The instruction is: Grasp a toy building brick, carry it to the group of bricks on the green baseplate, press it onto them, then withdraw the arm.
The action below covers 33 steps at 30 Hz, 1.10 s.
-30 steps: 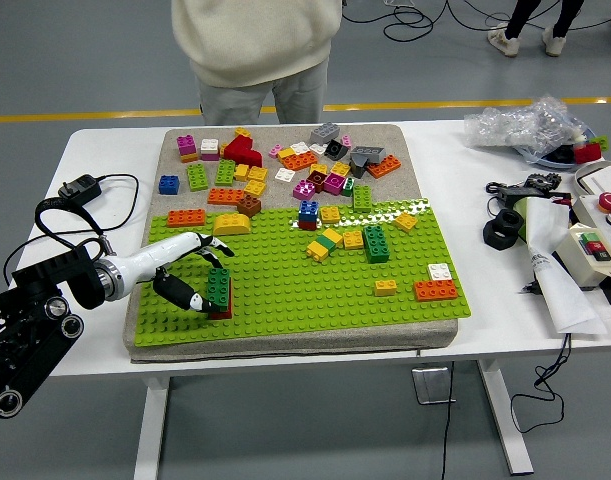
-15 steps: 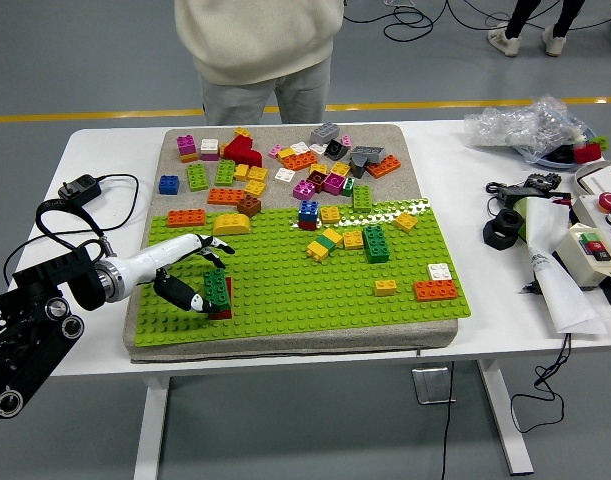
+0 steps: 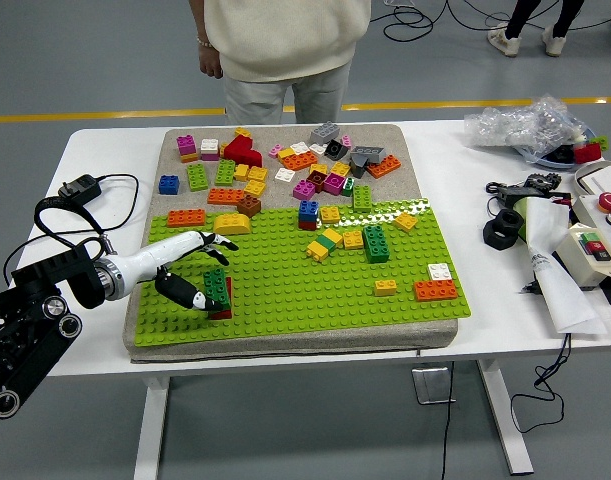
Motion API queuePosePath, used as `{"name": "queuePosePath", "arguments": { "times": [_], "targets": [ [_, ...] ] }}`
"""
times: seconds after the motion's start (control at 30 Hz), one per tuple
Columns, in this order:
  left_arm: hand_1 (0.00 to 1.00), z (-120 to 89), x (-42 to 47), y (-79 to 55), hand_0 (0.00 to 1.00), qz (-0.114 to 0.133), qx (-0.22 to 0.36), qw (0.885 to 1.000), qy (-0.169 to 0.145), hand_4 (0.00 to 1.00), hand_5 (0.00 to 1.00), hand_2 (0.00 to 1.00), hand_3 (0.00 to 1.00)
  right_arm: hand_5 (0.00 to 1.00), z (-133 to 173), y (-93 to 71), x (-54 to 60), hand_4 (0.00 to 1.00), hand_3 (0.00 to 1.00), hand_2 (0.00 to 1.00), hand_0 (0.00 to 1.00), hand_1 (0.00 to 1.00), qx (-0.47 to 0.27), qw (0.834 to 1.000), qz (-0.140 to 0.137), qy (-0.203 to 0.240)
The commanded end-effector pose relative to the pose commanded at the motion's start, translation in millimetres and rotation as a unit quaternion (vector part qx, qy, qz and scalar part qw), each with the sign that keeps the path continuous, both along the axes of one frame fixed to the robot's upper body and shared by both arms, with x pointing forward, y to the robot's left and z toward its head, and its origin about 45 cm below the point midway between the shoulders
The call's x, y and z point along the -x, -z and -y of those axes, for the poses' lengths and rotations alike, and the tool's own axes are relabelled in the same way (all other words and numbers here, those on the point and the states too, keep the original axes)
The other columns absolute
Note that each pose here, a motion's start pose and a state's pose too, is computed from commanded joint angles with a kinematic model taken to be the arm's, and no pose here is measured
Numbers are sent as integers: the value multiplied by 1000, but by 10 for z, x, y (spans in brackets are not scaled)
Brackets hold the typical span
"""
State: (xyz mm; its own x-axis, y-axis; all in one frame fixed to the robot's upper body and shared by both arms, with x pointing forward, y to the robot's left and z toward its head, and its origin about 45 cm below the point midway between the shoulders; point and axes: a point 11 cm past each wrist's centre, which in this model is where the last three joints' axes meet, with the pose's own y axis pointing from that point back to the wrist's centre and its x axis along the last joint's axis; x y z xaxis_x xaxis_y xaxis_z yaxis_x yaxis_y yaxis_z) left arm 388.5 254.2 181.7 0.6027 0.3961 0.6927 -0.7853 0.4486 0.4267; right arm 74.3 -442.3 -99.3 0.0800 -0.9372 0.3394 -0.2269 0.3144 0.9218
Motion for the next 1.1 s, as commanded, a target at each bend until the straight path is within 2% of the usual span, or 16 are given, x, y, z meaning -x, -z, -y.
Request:
{"name": "queuePosePath", "arguments": {
  "times": [0.27, 0.3, 0.47, 0.5, 0.67, 0.7, 0.73, 1.1],
  "targets": [
    [873, -36, 30, -130, 989, 19, -7, 1000, 1, 998, 141, 767, 867, 767, -2, 2, 4, 998, 764, 741, 772, 697, 0, 1000, 0, 1],
    [885, -60, 35, -153, 998, 24, -11, 1000, -2, 998, 392, 767, 812, 768, -2, 1, 3, 998, 764, 741, 772, 696, 0, 1000, 0, 1],
    [885, -140, 48, -210, 998, 37, -23, 999, -14, 998, 392, 767, 812, 768, 3, 0, 6, 998, 764, 741, 772, 696, 0, 1000, 0, 1],
    [886, -168, 54, -236, 998, 42, -25, 999, -18, 998, 446, 764, 747, 768, 6, -1, 6, 998, 764, 740, 772, 696, 0, 1000, 0, 2],
    [886, -223, 59, -296, 998, 55, -42, 997, -24, 998, 446, 764, 747, 768, 10, -4, 0, 998, 764, 740, 772, 696, 1, 1000, 1, 2],
    [884, -239, 66, -300, 998, 56, -49, 997, -25, 998, 488, 760, 640, 768, 11, -4, -1, 998, 763, 740, 772, 696, 1, 1000, 1, 2],
    [884, -253, 73, -300, 998, 57, -54, 997, -25, 998, 488, 760, 640, 768, 12, -5, -1, 998, 763, 740, 772, 696, 1, 1000, 1, 2],
    [889, -301, 207, -192, 998, 42, -84, 995, -17, 998, 520, 763, 611, 768, 19, -9, -9, 998, 763, 740, 772, 696, 1, 1000, 2, 4]
  ]
}}
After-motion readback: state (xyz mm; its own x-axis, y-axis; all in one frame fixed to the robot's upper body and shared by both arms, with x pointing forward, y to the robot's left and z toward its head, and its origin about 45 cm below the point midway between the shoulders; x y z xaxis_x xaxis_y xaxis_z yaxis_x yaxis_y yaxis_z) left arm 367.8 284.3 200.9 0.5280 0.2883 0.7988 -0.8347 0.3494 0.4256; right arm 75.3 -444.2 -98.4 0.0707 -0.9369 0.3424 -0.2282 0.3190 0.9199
